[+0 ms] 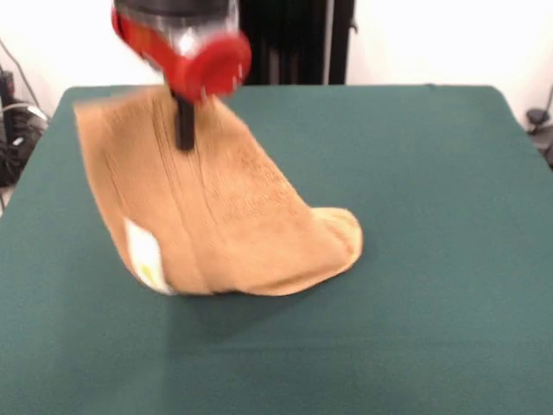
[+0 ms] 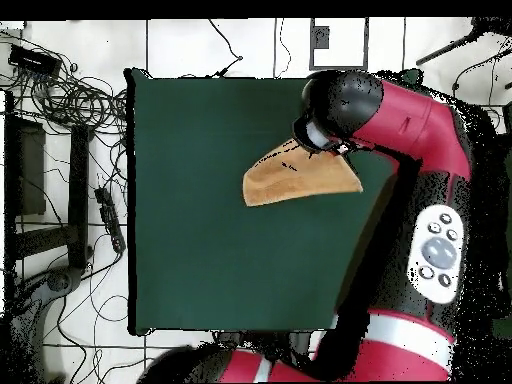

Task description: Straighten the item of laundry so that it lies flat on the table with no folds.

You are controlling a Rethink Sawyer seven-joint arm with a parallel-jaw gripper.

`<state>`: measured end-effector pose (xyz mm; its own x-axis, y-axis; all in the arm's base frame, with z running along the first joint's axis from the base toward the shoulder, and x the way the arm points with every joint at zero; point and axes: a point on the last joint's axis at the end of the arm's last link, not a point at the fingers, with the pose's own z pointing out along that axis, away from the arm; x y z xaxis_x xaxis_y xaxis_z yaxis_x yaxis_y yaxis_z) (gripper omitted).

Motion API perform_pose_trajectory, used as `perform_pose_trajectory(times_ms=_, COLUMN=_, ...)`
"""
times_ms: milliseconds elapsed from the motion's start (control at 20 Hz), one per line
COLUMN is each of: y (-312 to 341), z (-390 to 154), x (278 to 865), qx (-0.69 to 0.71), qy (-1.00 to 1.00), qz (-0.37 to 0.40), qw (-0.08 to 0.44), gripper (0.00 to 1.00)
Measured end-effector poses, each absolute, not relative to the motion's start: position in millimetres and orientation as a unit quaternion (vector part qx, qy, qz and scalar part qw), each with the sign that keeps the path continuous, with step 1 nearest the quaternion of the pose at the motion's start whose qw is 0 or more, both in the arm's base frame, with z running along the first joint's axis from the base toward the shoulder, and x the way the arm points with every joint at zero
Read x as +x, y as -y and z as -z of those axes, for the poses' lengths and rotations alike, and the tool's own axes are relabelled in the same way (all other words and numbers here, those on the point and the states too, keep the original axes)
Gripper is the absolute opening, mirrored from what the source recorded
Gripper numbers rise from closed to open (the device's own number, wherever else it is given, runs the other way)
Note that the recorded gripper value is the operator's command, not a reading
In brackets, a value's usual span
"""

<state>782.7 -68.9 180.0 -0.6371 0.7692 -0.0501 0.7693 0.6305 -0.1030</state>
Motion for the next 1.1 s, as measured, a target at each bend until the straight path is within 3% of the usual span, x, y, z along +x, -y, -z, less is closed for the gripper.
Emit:
perform_pose_trajectory(times_ms=600, y=64, z=-307, x=776, qx=0.415, qy=-0.907, qz=0.040, qw=0.057, gripper=0.00)
perform_pose_trajectory(times_ms=1100, y=51, z=-323, x=758, qx=0.393, qy=-0.916, qz=0.079, qw=0.037, gripper=0.00)
